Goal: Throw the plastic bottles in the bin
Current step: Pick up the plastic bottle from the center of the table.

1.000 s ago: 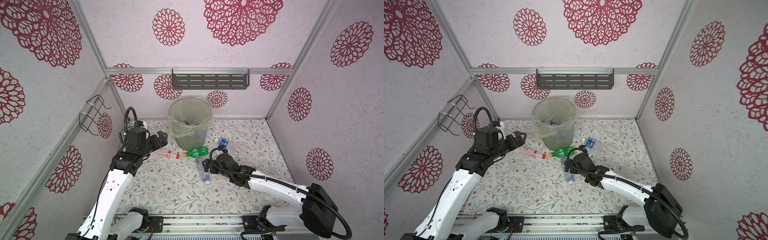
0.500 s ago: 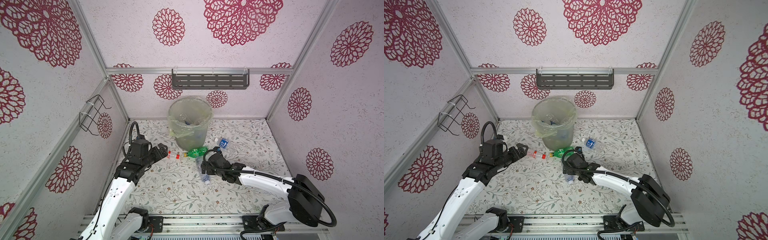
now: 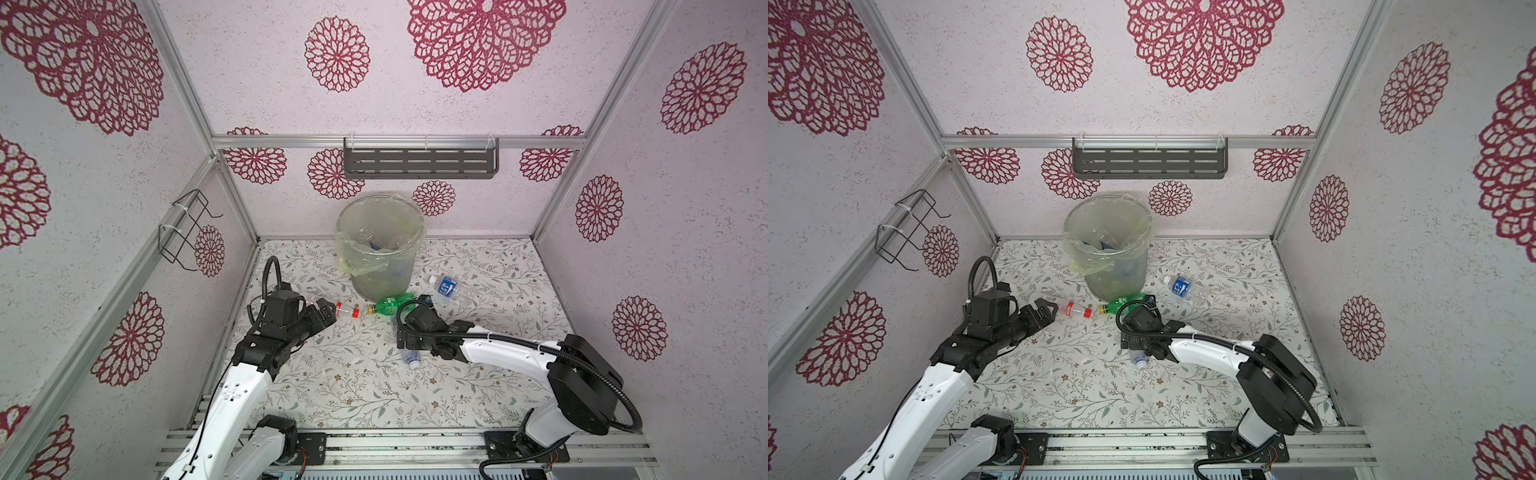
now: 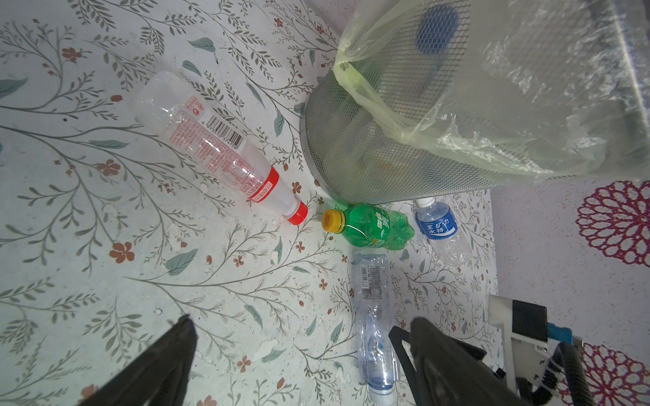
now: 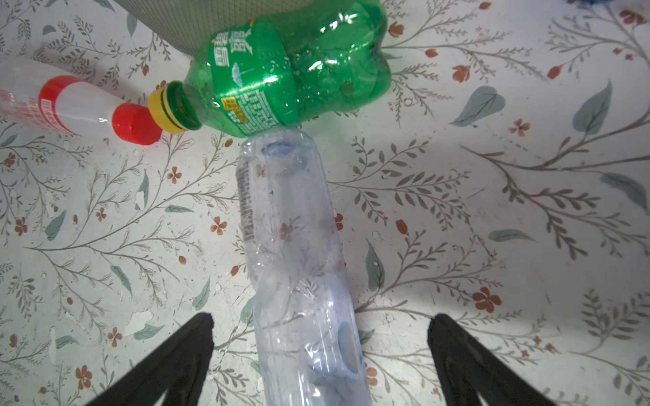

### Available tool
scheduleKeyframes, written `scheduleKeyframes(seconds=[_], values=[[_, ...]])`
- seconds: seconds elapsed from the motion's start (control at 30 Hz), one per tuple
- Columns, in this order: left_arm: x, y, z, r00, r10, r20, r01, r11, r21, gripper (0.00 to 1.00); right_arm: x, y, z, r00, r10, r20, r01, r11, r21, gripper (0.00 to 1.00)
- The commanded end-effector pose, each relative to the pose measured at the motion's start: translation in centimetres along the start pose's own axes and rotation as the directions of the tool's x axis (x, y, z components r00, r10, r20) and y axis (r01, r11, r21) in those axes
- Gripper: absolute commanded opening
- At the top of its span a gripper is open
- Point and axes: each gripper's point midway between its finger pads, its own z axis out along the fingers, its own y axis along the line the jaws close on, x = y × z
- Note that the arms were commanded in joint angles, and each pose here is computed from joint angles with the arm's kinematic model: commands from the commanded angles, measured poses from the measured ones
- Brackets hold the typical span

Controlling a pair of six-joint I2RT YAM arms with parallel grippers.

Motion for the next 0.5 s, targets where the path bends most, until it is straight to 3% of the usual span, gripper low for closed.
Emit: scheduleKeyframes(seconds=[0.0,0.47], values=[[-0.4,0.1,0.0,0.999,-0.019,0.030,0.019,1.000,0.010,0.97,0.1,0.8,0.1,1.000,0.007,-0.025,-0.007,1.000,-0.004,0.99],[0.1,0.5,0.6,0.999,-0.042,0.024,0.042,0.999,0.018,0.97,1.4,1.4,2.6,0.993,-0.013,-0.115,0.016,0.999,0.029,0.98]])
